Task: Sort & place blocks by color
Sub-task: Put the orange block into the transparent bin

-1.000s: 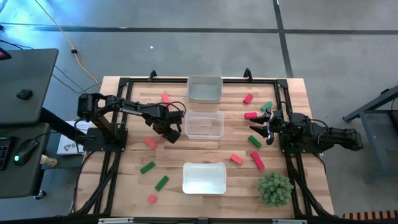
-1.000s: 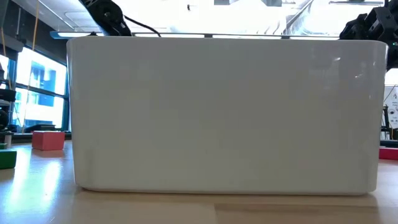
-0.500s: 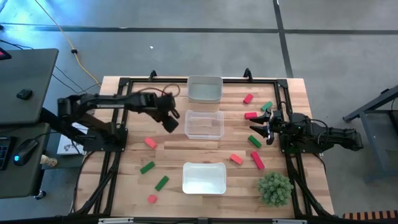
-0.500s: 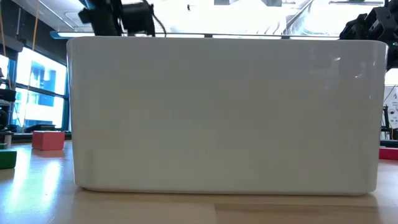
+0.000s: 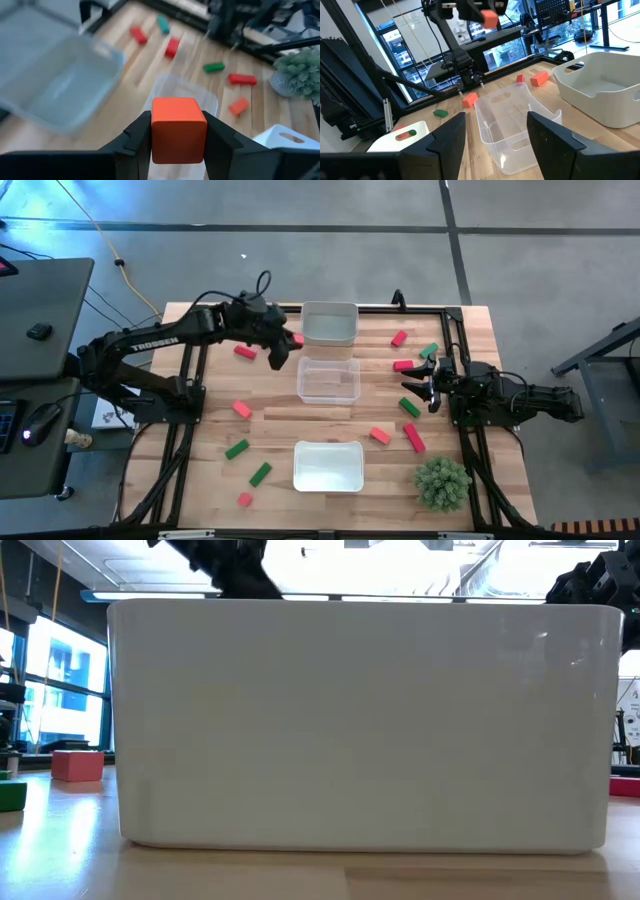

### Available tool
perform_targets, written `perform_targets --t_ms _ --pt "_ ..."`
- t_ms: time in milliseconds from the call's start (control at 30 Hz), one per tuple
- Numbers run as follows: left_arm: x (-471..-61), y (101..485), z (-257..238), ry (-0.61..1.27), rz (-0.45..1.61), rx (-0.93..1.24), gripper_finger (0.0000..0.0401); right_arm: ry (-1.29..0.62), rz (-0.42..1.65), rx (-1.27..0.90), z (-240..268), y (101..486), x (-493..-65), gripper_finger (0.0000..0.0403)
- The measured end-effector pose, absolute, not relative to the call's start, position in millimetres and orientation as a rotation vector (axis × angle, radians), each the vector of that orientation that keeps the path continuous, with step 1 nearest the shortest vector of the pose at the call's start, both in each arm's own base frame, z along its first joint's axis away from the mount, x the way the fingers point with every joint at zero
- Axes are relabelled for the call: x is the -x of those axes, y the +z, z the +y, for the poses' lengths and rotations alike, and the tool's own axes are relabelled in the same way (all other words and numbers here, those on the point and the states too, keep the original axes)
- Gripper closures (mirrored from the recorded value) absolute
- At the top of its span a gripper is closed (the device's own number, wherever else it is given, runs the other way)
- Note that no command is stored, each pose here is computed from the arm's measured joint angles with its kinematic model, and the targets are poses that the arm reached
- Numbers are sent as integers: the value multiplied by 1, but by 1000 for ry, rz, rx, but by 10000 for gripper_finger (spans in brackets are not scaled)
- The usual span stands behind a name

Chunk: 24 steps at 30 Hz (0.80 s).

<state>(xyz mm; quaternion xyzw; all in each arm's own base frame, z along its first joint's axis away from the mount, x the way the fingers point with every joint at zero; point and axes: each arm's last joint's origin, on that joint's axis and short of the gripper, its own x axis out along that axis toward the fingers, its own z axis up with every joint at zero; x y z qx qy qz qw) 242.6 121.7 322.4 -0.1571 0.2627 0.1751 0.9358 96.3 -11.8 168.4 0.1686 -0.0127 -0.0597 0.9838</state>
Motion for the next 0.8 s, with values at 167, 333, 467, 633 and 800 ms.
perform_targets --t_ms 167,333,467,633,800 --pt "-247 328 123 315 487 156 289 -120 -25 -339 -12 168 -96 202" --pt "-255 323 126 262 499 52 288 -120 -25 -339 -12 168 -96 202" --pt "-265 309 130 226 544 66 288 -120 -25 -339 -12 168 -96 202" --pt "-281 284 135 209 627 98 288 -120 -25 -339 -12 168 -96 202" --pt "-298 259 131 190 701 168 288 -120 -26 -339 -12 168 -96 202"
